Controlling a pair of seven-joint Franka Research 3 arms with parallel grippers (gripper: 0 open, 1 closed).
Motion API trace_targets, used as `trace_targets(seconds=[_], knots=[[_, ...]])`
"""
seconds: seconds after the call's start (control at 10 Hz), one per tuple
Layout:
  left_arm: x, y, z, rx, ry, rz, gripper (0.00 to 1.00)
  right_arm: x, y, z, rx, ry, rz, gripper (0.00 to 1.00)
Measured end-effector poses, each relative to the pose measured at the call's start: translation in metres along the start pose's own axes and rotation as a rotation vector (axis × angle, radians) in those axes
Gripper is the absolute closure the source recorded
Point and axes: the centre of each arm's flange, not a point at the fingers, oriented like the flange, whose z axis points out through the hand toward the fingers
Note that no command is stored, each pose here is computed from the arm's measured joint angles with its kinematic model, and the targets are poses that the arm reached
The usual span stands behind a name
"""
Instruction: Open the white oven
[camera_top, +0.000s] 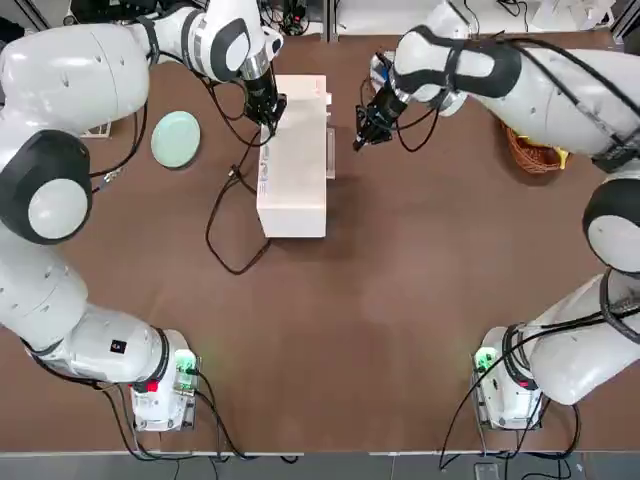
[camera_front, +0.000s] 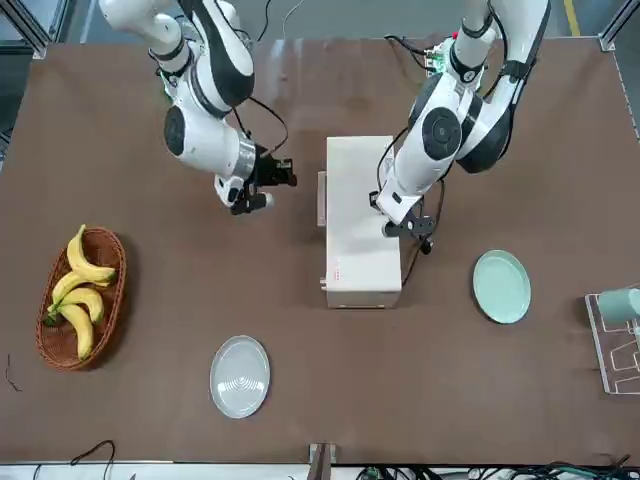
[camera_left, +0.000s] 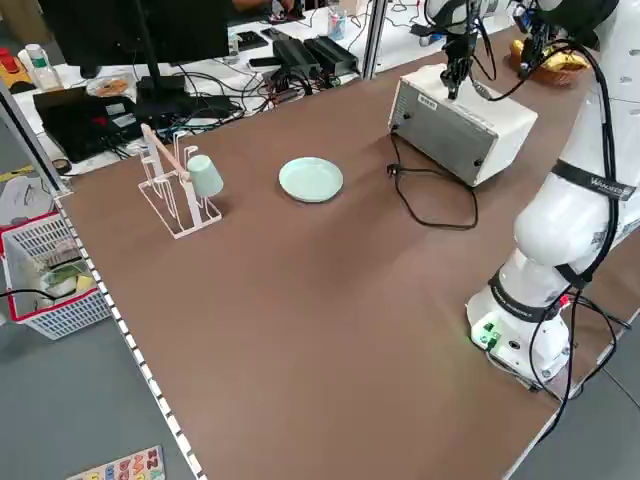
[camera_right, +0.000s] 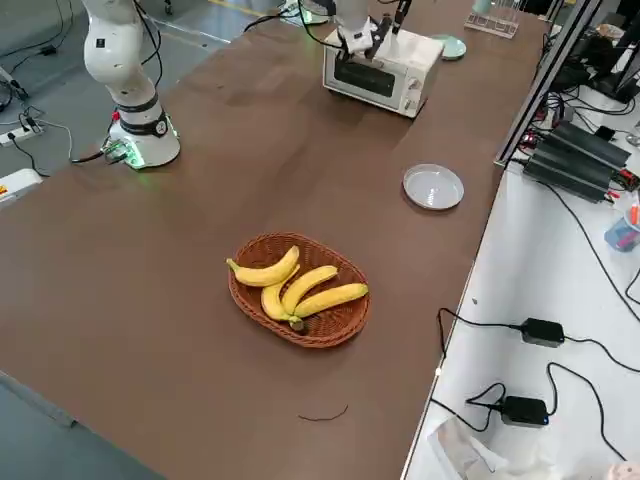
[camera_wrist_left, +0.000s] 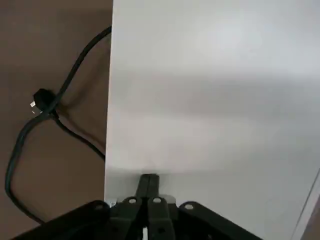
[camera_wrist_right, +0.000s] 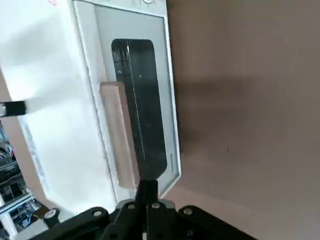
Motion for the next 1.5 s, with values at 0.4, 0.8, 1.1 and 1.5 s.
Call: trace_targets(seconds=[0.4, 0.8, 1.1, 1.5], knots=[[0.0, 0.0, 0.0, 0.0, 0.0, 0.0, 0.99, -0.008, -0.02, 0.032, 0.007, 0.028, -0.019, 0.99], [0.0, 0.0, 0.0, 0.0, 0.0, -0.002, 0.99, -0.009, -0.037, 0.045, 0.008, 0.023, -0.051, 0.99], [0.0, 0.0, 0.0, -0.001, 0.001, -0.019, 0.99, 0.0, -0.028, 0.054, -0.004, 0.044, -0.035, 0.99], [0.0, 0.0, 0.0, -0.001, 0.001, -0.02, 0.99, 0.001, -0.027, 0.056, -0.006, 0.05, -0.033, 0.99]])
